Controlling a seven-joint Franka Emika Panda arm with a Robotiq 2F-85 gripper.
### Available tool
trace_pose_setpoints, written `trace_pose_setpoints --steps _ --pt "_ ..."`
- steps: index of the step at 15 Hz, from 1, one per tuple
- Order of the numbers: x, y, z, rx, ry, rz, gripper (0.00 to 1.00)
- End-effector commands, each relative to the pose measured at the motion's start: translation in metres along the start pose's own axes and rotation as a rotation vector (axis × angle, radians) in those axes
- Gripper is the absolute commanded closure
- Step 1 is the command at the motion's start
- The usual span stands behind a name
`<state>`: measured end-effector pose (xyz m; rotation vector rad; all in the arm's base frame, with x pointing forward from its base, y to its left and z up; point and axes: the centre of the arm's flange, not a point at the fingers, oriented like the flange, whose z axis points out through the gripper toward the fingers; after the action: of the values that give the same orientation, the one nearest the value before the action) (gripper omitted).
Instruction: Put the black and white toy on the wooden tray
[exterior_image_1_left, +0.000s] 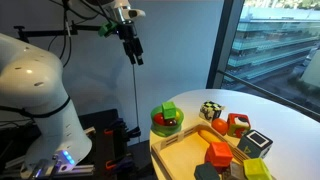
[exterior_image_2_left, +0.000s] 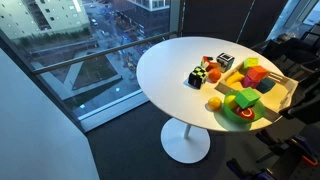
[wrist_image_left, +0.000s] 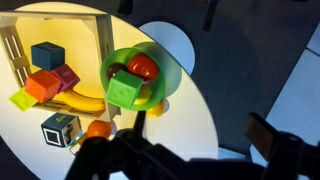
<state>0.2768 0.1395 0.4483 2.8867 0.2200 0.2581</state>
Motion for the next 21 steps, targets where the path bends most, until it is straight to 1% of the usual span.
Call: trace_pose_setpoints --steps 1,8,13,21 --pt "0.0 0.0 0.0 0.0 0.0 0.0 0.0" --pt "0.003 0.002 0.001 -0.001 0.003 0.005 0.0" --pt "0.027 0.024 0.008 0.006 0.031 0.063 0.0" --pt "0.074 0.062 0.029 0.05 0.077 0.195 0.0"
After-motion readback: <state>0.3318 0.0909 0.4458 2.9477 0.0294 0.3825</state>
